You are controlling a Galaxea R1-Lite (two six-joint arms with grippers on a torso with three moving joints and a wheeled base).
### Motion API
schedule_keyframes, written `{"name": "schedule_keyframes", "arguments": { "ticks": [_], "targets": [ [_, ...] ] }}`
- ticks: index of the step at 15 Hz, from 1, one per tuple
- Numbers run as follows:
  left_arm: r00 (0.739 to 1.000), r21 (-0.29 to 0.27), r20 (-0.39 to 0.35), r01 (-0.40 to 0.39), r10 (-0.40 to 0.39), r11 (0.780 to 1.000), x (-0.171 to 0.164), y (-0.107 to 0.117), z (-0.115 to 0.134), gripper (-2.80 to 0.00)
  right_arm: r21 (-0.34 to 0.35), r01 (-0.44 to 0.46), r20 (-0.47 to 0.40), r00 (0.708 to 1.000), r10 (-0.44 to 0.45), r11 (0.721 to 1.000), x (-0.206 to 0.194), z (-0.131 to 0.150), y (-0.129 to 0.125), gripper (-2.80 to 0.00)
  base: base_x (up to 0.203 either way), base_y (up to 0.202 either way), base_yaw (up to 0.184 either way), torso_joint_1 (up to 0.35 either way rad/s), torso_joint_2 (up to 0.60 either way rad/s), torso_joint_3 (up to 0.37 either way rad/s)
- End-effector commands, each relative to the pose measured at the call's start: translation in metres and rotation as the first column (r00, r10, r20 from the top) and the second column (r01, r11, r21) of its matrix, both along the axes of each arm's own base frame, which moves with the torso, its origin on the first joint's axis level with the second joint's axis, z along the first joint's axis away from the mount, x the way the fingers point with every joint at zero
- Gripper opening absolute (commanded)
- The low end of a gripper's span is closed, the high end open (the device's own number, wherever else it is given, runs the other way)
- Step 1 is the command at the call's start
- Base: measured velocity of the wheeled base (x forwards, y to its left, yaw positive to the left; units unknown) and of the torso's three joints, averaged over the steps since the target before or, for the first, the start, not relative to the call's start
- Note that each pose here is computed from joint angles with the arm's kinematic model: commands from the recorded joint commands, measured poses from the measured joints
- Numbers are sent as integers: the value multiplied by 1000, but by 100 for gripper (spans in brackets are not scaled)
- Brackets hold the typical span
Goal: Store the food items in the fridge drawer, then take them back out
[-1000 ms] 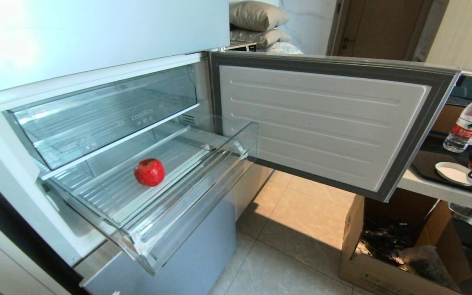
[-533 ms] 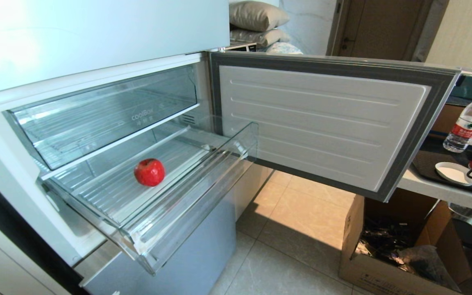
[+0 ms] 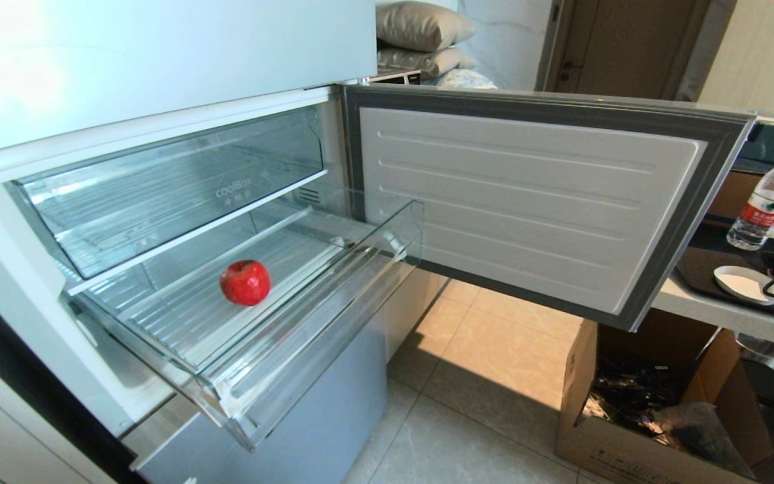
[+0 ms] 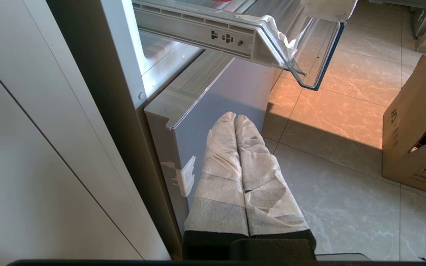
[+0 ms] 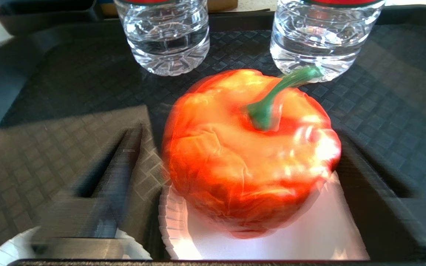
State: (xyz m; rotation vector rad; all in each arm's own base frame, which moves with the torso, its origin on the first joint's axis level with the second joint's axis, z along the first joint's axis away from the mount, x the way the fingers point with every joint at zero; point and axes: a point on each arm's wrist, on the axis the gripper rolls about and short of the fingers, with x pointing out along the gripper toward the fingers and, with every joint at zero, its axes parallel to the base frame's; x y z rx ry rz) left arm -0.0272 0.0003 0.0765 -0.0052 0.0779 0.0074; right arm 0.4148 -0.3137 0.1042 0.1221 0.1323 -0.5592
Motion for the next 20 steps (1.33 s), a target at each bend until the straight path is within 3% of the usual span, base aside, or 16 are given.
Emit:
{"name": "schedule_keyframes", "arguments": {
  "ticks": [1,5,9,12,14,17,20],
  "targets": [
    [1000,0,0,-1,1,1000,0,0,0,-280,-3,-1,7,1000,1,1000,0,2,1,-280,0,0,0,0,0,0],
    [1000,0,0,-1,1,1000,0,0,0,-280,4,2,24,1000,-2,1000,-1,8,1,-280,0,0,0,0,0,0],
    [1000,0,0,-1,1,1000,0,0,0,-280,-3,21,66,998,-21,1000,-23,48,9,-280,0,0,0,0,0,0],
    [1000,0,1,-1,1,1000,0,0,0,-280,8,57,51,997,-58,998,-72,81,26,-280,0,0,0,0,0,0],
    [1000,0,0,-1,1,1000,0,0,0,-280,10,85,48,995,-85,996,-117,106,49,-280,0,0,0,0,0,0],
    [1000,0,0,-1,1,1000,0,0,0,-280,-6,69,70,995,-68,998,-194,136,110,-280,0,0,0,0,0,0],
    [1000,0,0,-1,1,1000,0,0,0,-280,-14,-97,77,992,97,995,-260,128,198,-280,0,0,0,0,0,0]
  ]
}}
